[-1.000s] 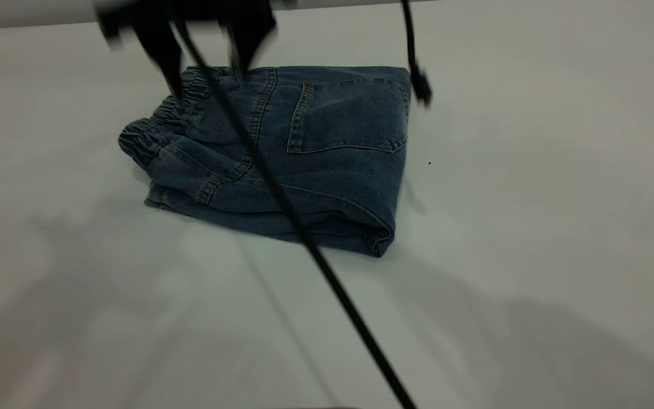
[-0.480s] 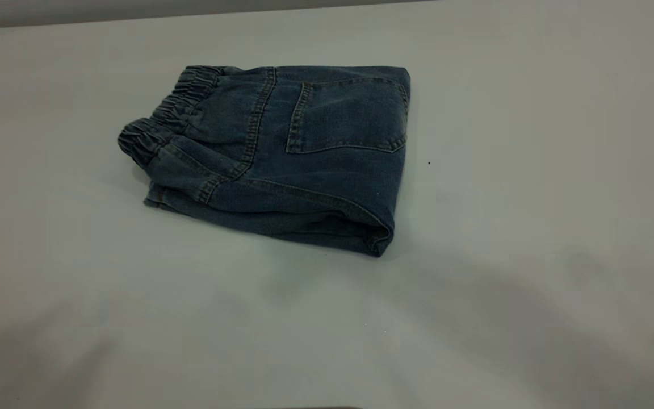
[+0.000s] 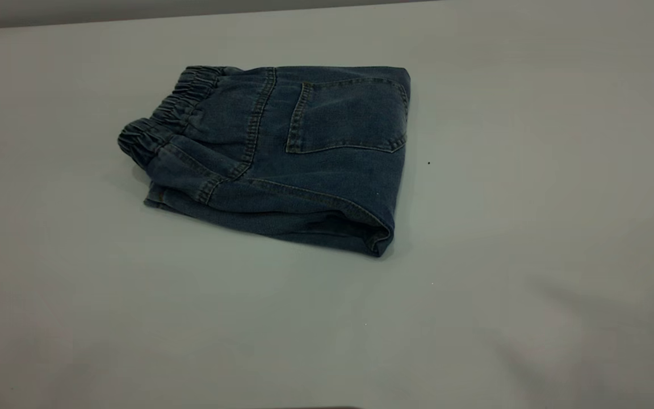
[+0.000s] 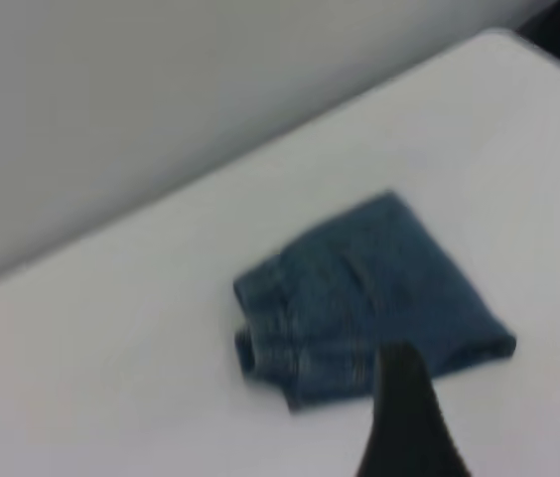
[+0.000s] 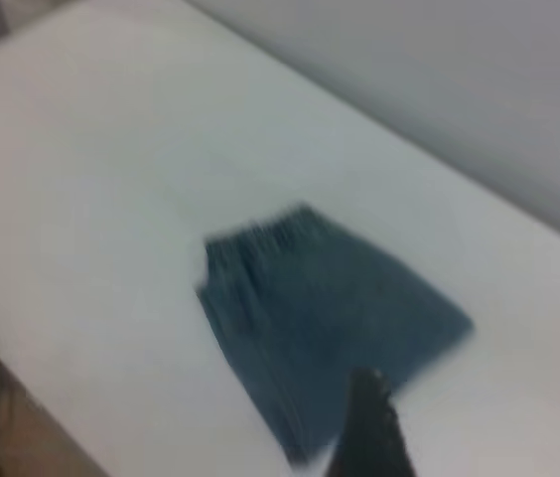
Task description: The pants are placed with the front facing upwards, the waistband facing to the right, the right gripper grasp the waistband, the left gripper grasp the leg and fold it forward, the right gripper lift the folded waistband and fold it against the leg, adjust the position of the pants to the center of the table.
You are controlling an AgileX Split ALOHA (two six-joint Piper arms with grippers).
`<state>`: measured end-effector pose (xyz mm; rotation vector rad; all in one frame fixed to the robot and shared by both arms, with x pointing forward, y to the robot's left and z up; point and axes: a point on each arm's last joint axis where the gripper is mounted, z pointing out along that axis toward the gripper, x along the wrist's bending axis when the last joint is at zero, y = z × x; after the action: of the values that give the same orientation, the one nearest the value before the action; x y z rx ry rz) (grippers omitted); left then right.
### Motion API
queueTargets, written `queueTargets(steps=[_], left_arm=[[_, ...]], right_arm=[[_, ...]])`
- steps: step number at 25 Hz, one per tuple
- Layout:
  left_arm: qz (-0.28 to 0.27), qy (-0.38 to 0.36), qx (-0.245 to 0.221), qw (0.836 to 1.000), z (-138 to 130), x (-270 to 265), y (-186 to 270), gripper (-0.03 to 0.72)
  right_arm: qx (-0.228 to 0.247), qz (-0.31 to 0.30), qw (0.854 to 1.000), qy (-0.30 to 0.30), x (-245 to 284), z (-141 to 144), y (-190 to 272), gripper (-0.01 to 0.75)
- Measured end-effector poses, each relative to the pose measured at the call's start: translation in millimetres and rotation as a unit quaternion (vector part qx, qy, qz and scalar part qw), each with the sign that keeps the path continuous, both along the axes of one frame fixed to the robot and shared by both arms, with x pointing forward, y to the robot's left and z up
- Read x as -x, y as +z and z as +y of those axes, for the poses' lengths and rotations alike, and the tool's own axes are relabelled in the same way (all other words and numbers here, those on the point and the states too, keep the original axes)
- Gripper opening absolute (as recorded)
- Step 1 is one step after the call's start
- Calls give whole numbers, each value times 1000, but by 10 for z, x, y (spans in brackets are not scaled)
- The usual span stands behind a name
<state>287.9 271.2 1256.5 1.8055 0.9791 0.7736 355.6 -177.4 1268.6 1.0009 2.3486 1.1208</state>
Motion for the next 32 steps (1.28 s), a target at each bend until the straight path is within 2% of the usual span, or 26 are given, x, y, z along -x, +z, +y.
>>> queueTargets(steps=[6, 9, 14, 19, 22, 28, 32], left_arm=[[111, 40, -21, 993, 23, -101, -755, 410], [163, 46, -29, 985, 18, -118, -1121, 410], [220, 51, -45, 973, 33, -68, -1614, 410], [226, 52, -45, 972, 65, 36, -1815, 410], [210, 55, -34, 976, 89, 113, -1816, 410], [173, 55, -18, 983, 129, 243, -1795, 410], [170, 58, -15, 984, 121, 210, -1893, 410]], right_arm=[[12, 27, 997, -76, 416, -596, -664, 462], [9, 41, 995, -89, 538, -735, -1055, 462], [36, 80, 991, -99, 681, -883, -1699, 462], [22, 93, 991, -90, 786, -947, -2063, 462], [4, 103, 991, -80, 830, -941, -2213, 462], [24, 110, 992, -57, 860, -942, -2316, 462], [22, 128, 991, -42, 898, -923, -2332, 462]])
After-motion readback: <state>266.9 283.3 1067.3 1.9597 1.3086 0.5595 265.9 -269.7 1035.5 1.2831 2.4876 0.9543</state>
